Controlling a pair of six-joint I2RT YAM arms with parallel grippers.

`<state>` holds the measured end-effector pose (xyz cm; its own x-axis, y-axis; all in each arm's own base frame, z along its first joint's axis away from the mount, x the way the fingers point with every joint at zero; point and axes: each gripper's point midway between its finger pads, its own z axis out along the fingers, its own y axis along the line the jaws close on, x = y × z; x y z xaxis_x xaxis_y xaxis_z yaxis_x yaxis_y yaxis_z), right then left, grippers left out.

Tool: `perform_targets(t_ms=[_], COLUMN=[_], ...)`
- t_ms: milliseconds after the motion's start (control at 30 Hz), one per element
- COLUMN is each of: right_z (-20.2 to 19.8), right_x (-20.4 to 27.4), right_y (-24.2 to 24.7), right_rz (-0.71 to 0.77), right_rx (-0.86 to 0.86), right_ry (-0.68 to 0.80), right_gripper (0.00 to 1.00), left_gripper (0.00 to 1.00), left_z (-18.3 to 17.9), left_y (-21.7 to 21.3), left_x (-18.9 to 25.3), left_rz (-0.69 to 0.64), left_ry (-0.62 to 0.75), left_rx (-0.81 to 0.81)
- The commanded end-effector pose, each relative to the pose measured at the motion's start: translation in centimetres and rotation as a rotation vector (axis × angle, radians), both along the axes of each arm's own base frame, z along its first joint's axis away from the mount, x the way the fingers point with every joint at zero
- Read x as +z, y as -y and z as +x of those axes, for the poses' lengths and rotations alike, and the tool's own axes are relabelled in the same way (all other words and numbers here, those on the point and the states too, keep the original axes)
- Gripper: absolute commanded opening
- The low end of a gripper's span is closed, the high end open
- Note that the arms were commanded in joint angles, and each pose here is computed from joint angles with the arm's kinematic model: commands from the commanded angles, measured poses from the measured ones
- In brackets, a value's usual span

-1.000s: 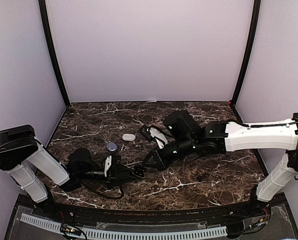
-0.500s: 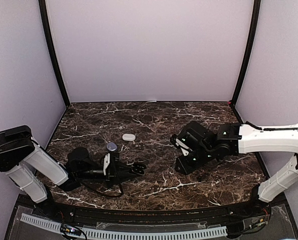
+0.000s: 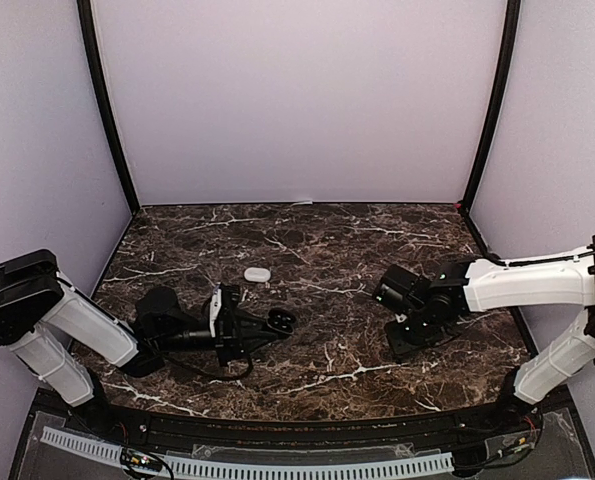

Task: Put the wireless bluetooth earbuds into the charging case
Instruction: Pick up the right earbud from the center of the board.

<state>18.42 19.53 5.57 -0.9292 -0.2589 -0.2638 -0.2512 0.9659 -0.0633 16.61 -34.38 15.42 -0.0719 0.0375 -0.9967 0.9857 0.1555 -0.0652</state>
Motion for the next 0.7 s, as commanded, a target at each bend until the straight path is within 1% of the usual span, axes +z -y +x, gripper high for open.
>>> perform_targets(t_ms=[0,200,500,667], right_z=[0.3,0.1,-0.7,-0.6], right_x=[-0.8,-1.6,-2.3,-2.2], right_y=[0.3,0.4,1.0,0.4], right_rz=[0.059,0.125,0.112,0.141], right_rx=[-0.056,-0.087,-0.099,-0.086], right_ry=[0.011,-0.012,-0.043,-0.045], right_gripper=[0.32,0.34,0.34,0.33], left_gripper=[0.08,0.08,0.08,0.08], left_z=[-0.2,-0.5,-0.3,-0.4], left_y=[-0.7,-1.0,-0.7,-0.6], left_x=[-0.3,-1.4,-1.7,-1.7], left_rz=[-0.019,-0.005,0.008,0.009], left_ry=[0.028,0.040,0.039,0.036], left_rx=[0.013,0.011,0.007,0.000])
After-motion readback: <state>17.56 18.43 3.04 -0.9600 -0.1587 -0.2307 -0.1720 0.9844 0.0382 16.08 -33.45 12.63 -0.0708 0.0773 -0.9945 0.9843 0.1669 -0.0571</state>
